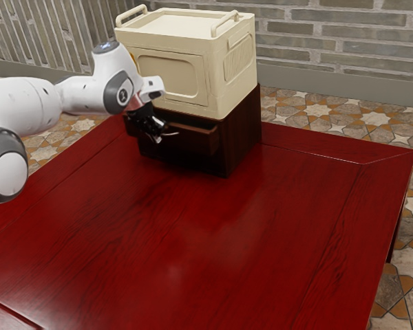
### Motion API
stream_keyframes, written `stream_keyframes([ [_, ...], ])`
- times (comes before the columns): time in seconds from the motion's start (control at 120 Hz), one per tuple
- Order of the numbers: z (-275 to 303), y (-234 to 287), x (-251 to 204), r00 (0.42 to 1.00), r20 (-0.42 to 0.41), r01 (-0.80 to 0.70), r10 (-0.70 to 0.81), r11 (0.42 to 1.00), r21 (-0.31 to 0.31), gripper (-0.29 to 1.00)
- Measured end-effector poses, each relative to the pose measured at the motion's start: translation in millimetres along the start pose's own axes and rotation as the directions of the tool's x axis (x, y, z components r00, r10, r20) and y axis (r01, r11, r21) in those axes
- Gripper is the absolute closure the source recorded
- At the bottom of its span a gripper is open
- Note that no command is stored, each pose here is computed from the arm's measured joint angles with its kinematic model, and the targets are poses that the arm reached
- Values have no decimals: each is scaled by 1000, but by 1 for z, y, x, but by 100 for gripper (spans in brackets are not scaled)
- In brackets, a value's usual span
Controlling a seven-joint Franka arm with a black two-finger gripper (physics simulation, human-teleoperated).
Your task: Push the drawer handle with one arm to close the drawer
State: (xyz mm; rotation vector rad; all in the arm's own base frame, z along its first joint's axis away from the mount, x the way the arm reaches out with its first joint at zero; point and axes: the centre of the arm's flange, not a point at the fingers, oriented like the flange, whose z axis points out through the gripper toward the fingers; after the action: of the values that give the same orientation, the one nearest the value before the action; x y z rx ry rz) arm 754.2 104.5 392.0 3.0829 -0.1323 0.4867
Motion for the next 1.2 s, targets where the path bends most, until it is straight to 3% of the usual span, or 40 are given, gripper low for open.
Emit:
stream_keyframes([
  [0.583, 9, -11, 25, 992, -121, -35, 33, 999, -8, 71],
  [0.883, 13, -7, 22, 989, -138, -58, 56, 998, -11, 72],
  [1.05, -49, 36, -82, 998, -49, -46, 44, 998, -34, 65],
  [1.2, -185, 67, -136, 1000, -30, -8, 7, 999, -34, 35],
])
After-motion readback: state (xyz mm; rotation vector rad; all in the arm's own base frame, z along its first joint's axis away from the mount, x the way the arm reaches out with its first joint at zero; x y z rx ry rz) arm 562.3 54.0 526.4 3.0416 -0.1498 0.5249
